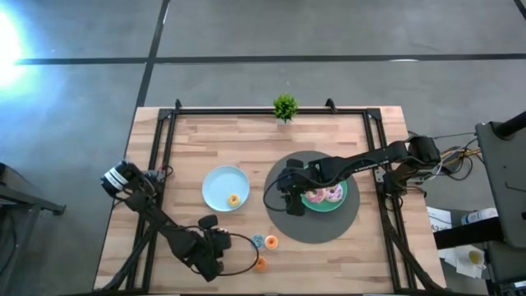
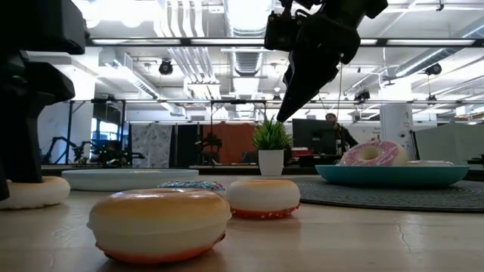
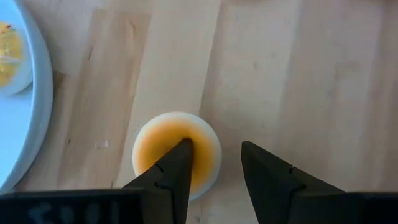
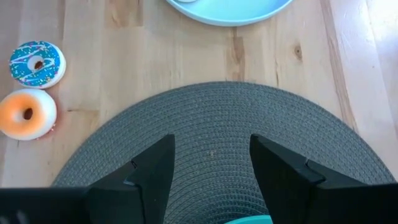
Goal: Pick & Place donuts
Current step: Put the small white donut on the blue plate
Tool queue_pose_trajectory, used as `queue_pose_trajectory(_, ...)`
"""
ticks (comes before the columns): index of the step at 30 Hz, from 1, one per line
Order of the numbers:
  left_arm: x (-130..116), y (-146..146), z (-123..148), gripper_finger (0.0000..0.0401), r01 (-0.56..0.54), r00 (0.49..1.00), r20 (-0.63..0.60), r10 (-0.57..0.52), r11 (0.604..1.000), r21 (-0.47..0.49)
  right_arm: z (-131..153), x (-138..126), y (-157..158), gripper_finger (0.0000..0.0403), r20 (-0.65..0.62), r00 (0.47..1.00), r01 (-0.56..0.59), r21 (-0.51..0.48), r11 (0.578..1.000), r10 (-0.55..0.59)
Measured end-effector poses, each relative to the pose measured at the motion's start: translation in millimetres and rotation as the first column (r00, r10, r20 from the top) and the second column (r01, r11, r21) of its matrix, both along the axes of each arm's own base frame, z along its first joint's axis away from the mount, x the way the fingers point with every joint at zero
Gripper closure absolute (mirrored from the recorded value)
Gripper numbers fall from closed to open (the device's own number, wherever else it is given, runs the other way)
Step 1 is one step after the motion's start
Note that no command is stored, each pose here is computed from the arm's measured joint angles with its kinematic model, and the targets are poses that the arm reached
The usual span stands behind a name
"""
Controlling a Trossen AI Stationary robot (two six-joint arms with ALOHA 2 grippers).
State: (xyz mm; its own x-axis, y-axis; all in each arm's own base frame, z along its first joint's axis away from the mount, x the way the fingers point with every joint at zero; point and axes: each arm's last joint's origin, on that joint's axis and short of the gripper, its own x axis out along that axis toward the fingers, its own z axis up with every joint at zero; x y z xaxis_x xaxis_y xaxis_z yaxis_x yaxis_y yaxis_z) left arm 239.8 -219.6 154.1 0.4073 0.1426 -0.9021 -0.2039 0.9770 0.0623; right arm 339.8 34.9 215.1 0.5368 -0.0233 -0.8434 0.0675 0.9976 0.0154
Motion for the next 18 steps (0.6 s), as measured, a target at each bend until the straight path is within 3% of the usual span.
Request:
queue_pose_trajectory(6, 1, 10, -3, 0.0305, -0.075, 0.997, -0.018, 0.076, 0.996, 0.041, 0, 0, 0, 0.0202, 0.0, 1.0, 0.0, 0.0, 1.0, 0.0)
queue_pose_trajectory(12, 2, 21, -7, 0.0372, -0.098, 0.995, -0.002, 0.099, 0.989, 0.111, 0, 0, 0, 0.0202, -0.001, 1.0, 0.015, 0.011, 1.0, -0.015)
queue_pose_trajectory(18, 5, 28, -5, 0.0399, -0.135, 0.991, -0.006, 0.136, 0.987, 0.091, 1, 0, 1, 0.0202, -0.002, 1.0, -0.01, 0.052, 0.999, 0.01)
